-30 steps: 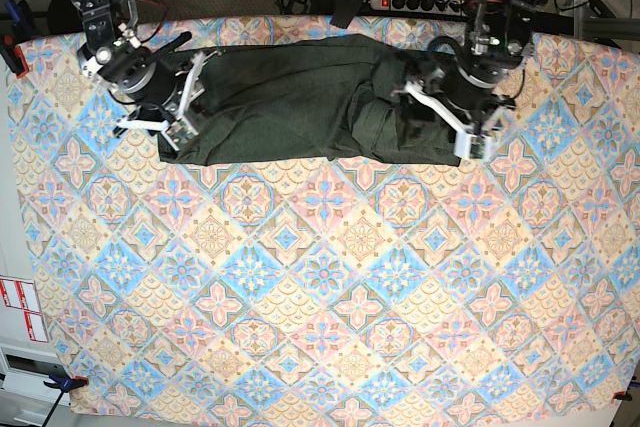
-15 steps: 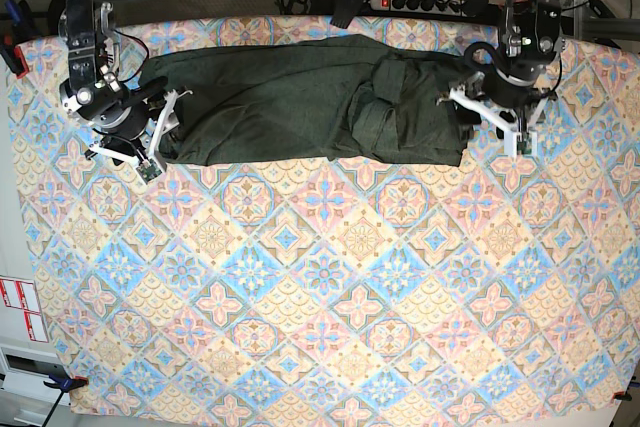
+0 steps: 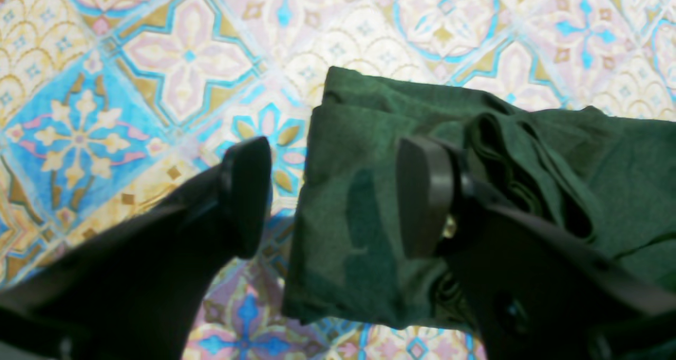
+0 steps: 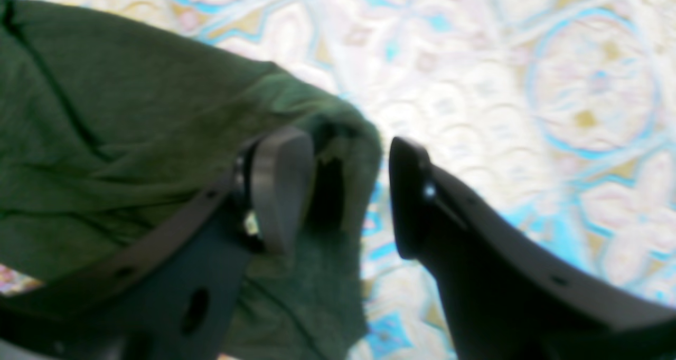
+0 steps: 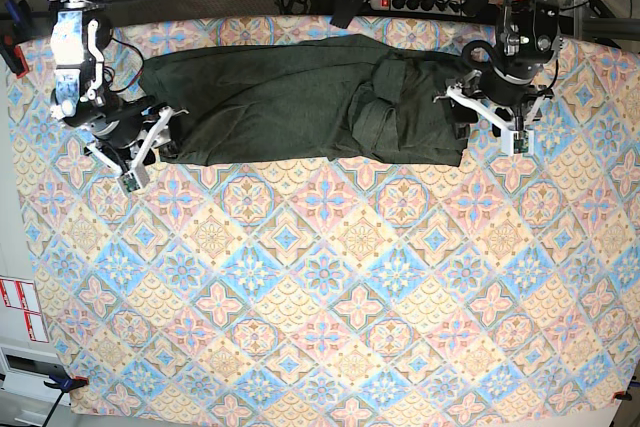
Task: Fold the T-shirt properly
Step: 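Grasp the strip end near the right gripper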
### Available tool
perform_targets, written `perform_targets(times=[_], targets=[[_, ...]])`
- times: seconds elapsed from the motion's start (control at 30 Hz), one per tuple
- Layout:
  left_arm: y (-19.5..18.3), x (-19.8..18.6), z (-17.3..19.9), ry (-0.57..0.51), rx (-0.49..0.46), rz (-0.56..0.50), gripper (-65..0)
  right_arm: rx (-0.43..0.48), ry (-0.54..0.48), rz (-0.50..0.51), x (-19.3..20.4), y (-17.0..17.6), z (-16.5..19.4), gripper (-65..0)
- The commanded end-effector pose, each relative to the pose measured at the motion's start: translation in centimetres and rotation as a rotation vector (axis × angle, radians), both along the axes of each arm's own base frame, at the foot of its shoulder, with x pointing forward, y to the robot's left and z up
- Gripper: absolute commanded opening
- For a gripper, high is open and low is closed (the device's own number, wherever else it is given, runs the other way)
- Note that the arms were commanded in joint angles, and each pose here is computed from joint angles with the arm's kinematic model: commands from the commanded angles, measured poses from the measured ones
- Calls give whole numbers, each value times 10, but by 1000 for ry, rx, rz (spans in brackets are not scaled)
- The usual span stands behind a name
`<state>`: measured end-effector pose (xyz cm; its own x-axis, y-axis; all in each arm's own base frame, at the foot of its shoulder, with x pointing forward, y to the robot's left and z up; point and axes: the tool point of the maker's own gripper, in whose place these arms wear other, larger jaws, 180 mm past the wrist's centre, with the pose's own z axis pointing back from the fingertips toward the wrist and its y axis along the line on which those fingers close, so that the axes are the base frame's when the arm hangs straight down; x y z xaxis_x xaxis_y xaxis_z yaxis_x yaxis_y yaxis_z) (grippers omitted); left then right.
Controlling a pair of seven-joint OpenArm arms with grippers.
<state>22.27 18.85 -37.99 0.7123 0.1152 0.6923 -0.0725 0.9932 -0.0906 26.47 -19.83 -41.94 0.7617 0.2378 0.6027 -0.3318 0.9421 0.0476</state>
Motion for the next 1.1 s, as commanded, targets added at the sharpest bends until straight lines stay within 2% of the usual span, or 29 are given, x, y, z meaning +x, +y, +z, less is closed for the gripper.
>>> perform_targets(times=[0.0, 0.27, 0.47, 1.07], targets=[[2, 5, 8, -34, 7, -6, -275, 21, -35, -7, 8, 2, 7, -374], [4, 4, 1, -16, 7, 0, -275, 104, 29, -110, -3, 7, -20, -373], [3, 4, 1, -16, 7, -3, -275, 121, 42, -133, 10, 4, -27, -373], [3, 3, 0, -14, 6, -6, -275, 115, 125, -151, -15, -1, -48, -371]])
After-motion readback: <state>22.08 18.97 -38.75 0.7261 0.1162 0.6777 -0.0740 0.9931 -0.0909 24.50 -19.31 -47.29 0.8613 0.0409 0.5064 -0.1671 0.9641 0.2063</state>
